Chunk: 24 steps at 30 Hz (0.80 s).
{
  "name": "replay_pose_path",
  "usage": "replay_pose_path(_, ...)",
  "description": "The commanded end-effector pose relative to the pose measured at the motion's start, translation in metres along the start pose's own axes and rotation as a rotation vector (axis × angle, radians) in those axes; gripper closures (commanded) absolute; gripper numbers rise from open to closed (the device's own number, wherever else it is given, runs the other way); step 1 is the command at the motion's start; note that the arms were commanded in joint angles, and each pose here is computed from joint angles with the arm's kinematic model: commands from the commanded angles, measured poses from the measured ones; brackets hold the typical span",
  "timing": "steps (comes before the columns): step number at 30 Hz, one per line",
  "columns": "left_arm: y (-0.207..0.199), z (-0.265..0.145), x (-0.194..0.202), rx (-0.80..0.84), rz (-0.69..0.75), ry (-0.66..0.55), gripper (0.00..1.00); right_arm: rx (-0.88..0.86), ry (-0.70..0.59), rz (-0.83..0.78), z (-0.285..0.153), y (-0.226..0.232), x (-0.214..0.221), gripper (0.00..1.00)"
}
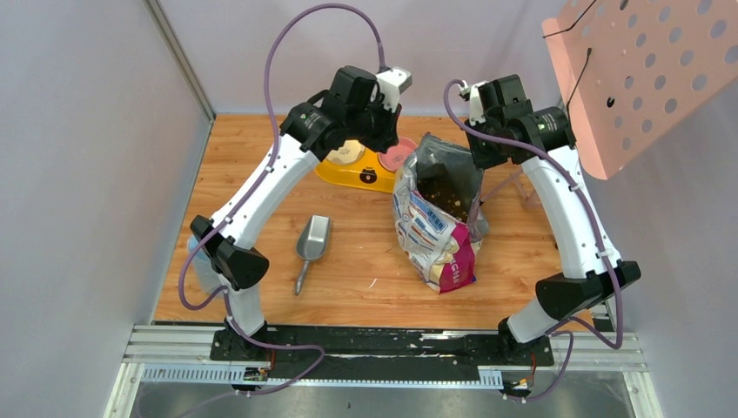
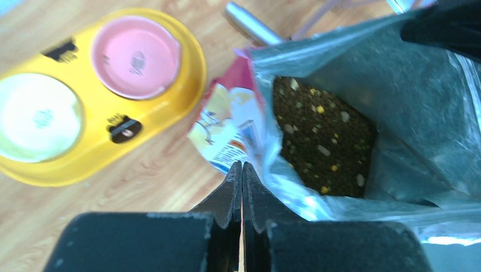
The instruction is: Serve the pet food
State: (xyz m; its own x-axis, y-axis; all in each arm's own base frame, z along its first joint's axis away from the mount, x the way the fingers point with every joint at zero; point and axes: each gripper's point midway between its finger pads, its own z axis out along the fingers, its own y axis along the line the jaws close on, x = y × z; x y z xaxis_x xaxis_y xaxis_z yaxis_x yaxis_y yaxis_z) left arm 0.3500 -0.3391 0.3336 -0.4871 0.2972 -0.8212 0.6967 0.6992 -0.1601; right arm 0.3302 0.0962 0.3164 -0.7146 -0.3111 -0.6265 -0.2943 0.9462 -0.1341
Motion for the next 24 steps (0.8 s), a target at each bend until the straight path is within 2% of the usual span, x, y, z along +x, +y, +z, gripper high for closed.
replay_pose_path(1,0.011,-0.011,-0.033,-0.026,0.067,-0.096,1.0,0.124,-0.234,0.069,-0.063,-0.032,-0.026,1.0)
replay_pose_path(6,-0.018,-0.006,-0.037,0.105,0.057,-0.101,1.0,0.102,-0.261,0.095,-0.073,-0.03,-0.028,1.0)
replay_pose_path(8,-0.03,-0.01,-0.036,0.137,0.031,-0.097,0.72,0.053,-0.263,0.105,-0.075,-0.021,-0.028,1.0)
replay_pose_path(9,-0.033,-0.011,-0.033,0.137,0.01,-0.09,0.49,0.028,-0.256,0.107,-0.073,-0.016,-0.026,1.0)
replay_pose_path(11,-0.039,-0.013,-0.024,0.15,-0.09,-0.066,0.25,0.009,-0.229,0.11,-0.065,-0.011,-0.02,1.0)
replay_pose_path(13,-0.04,-0.01,-0.013,0.15,-0.132,-0.036,0.18,0.0,-0.204,0.106,-0.056,-0.008,-0.016,1.0)
replay_pose_path(17,-0.047,-0.005,-0.002,0.186,-0.175,0.012,0.18,-0.005,-0.194,0.104,-0.048,-0.006,-0.019,1.0)
replay_pose_path(24,-0.072,-0.007,0.026,0.277,-0.232,0.109,0.31,0.006,-0.189,0.156,-0.036,-0.006,-0.031,1.0)
